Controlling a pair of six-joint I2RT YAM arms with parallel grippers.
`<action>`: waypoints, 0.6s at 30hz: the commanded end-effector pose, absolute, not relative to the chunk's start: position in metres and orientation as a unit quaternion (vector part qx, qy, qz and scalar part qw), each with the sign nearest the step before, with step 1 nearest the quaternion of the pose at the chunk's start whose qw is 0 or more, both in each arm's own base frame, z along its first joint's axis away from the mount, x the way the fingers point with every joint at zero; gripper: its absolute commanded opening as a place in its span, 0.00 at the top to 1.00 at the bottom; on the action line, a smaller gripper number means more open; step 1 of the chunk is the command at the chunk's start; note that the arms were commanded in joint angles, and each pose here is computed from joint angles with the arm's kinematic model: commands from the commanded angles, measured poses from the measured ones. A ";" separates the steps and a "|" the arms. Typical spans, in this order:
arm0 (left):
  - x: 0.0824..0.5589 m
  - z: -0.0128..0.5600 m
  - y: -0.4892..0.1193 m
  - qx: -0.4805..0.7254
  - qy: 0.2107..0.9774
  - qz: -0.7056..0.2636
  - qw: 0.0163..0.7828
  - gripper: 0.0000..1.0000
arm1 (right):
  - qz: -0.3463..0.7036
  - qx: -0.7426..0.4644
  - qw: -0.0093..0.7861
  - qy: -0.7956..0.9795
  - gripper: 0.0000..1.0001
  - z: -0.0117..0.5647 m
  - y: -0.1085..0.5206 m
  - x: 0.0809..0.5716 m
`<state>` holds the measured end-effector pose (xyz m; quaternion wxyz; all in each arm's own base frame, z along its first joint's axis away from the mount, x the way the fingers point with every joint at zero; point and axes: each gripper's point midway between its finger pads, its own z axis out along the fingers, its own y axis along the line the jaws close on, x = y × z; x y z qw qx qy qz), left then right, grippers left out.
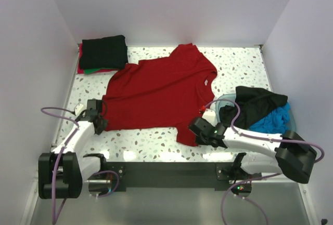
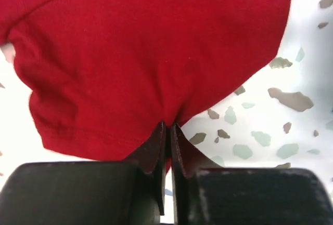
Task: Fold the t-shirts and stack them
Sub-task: Flatten the tshirt out
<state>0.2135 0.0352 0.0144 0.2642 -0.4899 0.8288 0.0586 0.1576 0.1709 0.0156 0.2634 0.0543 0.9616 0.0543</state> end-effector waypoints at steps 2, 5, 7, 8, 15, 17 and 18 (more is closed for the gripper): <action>0.211 0.021 0.029 -0.485 0.834 0.039 0.261 1.00 | 0.052 0.053 0.244 0.967 1.00 0.030 0.160 0.141; 0.207 0.030 0.026 -0.484 0.832 0.026 0.269 1.00 | 0.025 0.046 0.219 0.974 1.00 0.051 0.133 0.117; 0.200 0.032 0.024 -0.489 0.832 0.023 0.262 1.00 | 0.010 0.049 0.195 0.980 1.00 0.066 0.113 0.097; 0.198 0.036 0.024 -0.489 0.830 0.018 0.269 1.00 | 0.003 0.052 0.186 0.981 1.00 0.069 0.106 0.091; 0.178 0.033 0.014 -0.502 0.830 0.002 0.244 1.00 | 0.040 0.052 0.107 0.992 1.00 0.065 0.108 0.052; 0.175 0.033 0.011 -0.515 0.824 -0.002 0.237 1.00 | 0.025 0.049 0.095 0.994 1.00 0.064 0.104 0.047; 0.176 0.034 0.011 -0.516 0.823 -0.005 0.239 1.00 | 0.021 0.050 0.092 0.994 1.00 0.066 0.102 0.045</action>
